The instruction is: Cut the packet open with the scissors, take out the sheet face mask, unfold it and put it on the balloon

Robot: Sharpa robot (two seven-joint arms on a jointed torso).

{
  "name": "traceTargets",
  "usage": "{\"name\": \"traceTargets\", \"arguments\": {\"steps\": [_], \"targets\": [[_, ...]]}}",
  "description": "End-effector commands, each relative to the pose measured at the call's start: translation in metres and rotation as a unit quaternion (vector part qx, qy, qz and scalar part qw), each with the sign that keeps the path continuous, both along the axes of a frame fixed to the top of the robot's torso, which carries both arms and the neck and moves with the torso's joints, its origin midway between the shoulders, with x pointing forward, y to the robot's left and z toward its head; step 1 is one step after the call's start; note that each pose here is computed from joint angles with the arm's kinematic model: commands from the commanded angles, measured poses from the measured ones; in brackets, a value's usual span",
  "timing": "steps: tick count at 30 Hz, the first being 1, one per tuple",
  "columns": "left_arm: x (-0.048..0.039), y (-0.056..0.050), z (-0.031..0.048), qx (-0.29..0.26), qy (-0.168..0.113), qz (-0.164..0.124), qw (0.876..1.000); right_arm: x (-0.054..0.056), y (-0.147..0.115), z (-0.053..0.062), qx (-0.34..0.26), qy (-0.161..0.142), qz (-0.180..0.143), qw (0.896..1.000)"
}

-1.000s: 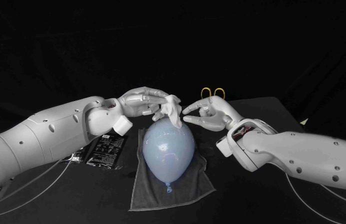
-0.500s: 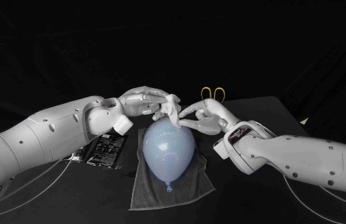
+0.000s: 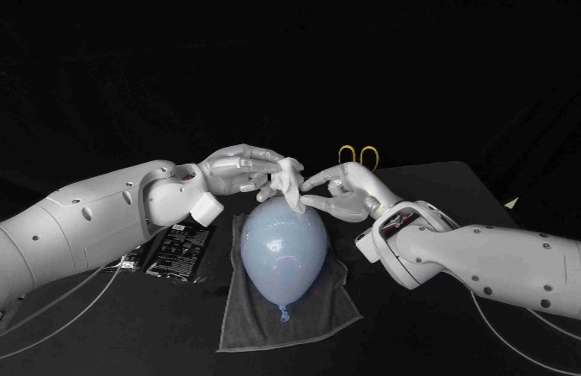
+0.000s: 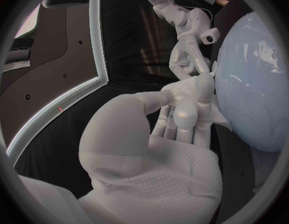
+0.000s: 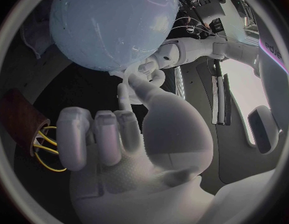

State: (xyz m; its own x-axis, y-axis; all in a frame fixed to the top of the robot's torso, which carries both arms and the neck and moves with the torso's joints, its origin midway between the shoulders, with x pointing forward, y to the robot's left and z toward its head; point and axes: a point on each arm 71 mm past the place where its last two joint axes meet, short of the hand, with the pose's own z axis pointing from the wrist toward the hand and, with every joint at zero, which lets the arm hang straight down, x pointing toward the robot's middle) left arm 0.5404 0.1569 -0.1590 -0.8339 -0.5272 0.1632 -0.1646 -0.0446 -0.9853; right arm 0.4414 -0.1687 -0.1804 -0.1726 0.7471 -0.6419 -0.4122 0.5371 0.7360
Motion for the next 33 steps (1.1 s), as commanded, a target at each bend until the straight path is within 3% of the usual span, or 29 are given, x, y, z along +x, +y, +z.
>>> {"name": "traceTargets", "arguments": {"steps": [1,10,33], "targets": [[-0.0009,-0.002,0.0017,-0.005,-0.001,-0.005,1.0,0.001,-0.001,0.0,-0.001,-0.006,-0.01,1.0],[-0.0012,-0.002,0.0018,-0.006,-0.002,-0.006,1.0,0.003,0.001,-0.002,-0.007,0.005,-0.008,1.0],[-0.0014,-0.002,0.002,-0.007,-0.002,-0.007,1.0,-0.004,0.014,-0.004,-0.003,0.035,0.017,0.999]]}}
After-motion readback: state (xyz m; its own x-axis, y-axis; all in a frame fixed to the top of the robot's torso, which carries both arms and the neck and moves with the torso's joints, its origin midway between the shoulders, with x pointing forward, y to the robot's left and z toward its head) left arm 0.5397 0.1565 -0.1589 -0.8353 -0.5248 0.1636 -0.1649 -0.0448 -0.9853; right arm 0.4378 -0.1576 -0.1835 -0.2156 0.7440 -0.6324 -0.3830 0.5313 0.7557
